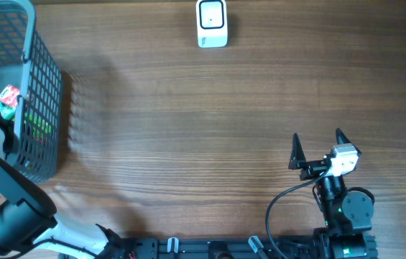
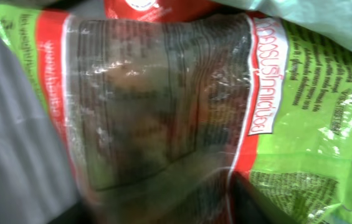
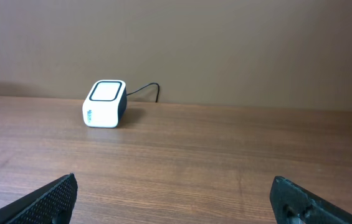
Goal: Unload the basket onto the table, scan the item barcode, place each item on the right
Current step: 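Grasp the green snack bag inside the basket with the left gripper, then carry the green snack bag to the table center and release it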
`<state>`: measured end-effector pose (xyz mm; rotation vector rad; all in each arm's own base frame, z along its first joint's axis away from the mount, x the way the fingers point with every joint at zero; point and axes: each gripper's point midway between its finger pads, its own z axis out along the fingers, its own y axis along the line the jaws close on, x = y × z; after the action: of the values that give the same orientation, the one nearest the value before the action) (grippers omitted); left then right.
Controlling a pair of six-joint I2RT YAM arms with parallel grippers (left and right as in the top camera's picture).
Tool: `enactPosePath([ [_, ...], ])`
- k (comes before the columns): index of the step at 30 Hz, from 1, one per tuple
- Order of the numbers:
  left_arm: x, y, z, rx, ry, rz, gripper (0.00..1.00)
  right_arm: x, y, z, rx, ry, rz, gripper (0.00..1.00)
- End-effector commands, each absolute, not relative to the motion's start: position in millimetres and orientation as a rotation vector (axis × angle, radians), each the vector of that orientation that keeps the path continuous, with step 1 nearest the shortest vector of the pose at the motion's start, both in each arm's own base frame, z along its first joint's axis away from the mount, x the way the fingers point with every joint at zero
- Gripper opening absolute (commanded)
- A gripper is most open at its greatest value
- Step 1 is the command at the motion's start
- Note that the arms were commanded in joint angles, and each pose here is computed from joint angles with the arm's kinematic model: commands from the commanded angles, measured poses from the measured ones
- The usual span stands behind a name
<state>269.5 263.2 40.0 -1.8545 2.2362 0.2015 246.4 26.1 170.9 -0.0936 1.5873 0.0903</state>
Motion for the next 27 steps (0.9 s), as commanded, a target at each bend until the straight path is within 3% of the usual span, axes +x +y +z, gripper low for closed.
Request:
enactPosePath([
  [1,265,257,31,-1.875,2.251,0.174,0.24,246,28,172,-0.100,1.580,0.101,1.00],
  [2,267,258,34,-1.870,2.244,0.174,0.14,246,28,172,-0.099,1.580,0.101,1.00],
  [6,286,275,104,-1.777,2.112,0.172,0.13,246,28,172,-0.100,1.581,0.100,1.00],
  [11,288,275,272,-1.528,1.771,0.154,0.04,246,28,172,-0.100,1.580,0.100,1.00],
  [15,278,246,331,-1.428,1.635,0.031,0.04,246,28,172,-0.100,1.580,0.100,1.00],
  [21,292,177,380,-1.151,1.658,-0.325,0.04,246,28,172,-0.100,1.580,0.100,1.00],
  [27,317,79,370,-0.829,1.918,-0.535,0.04,246,28,172,-0.100,1.580,0.100,1.00],
])
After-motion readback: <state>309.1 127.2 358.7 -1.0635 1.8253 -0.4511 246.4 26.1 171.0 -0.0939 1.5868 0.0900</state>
